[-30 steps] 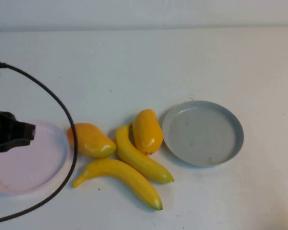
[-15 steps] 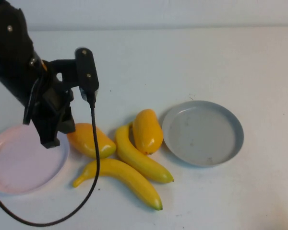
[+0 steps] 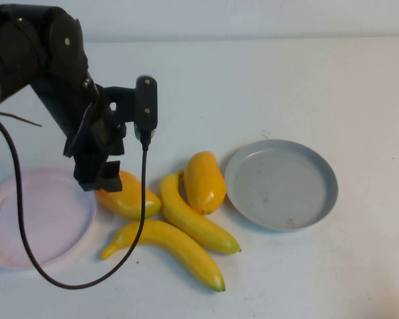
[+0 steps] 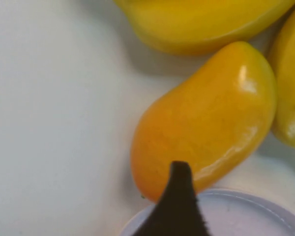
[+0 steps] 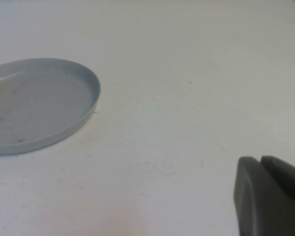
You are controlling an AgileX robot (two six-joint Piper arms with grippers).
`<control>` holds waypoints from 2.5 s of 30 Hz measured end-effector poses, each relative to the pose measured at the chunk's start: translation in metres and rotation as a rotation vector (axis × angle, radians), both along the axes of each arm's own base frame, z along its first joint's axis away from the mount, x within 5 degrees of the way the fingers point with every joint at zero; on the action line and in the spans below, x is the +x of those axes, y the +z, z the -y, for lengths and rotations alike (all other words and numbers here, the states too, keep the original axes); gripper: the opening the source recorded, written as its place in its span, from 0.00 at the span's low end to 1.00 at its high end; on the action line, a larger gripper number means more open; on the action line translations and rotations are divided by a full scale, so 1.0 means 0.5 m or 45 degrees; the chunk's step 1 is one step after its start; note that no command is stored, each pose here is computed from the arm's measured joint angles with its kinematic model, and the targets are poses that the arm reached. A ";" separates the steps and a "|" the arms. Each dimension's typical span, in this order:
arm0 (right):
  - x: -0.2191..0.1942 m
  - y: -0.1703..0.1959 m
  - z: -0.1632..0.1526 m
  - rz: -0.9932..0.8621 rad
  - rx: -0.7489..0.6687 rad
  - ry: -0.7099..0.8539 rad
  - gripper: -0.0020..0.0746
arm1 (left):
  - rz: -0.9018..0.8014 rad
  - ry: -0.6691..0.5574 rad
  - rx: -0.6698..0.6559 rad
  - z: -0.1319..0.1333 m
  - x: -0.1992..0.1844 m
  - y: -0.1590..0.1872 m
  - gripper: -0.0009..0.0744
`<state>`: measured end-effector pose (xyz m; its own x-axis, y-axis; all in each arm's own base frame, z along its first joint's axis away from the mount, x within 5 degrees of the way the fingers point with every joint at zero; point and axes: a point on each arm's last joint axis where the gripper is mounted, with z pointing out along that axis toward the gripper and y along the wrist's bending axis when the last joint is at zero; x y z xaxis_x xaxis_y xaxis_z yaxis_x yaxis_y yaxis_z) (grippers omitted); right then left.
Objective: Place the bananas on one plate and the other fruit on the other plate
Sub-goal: Put one type of fruit in the left plate
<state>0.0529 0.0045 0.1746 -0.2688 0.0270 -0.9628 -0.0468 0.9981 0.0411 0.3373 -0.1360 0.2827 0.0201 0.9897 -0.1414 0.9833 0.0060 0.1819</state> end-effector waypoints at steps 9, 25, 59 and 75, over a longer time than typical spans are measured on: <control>0.000 0.000 0.000 0.000 0.000 0.000 0.00 | 0.115 -0.111 0.083 0.002 0.040 -0.040 0.90; 0.000 0.000 0.000 0.000 0.000 0.000 0.00 | 0.107 -0.269 0.191 -0.007 0.042 -0.128 0.90; 0.000 0.000 0.000 0.000 0.000 0.000 0.00 | 0.119 -0.224 0.033 0.019 0.055 -0.153 0.90; 0.000 0.000 0.000 0.000 0.000 0.000 0.00 | 0.096 -0.195 -0.057 0.030 0.052 -0.152 0.90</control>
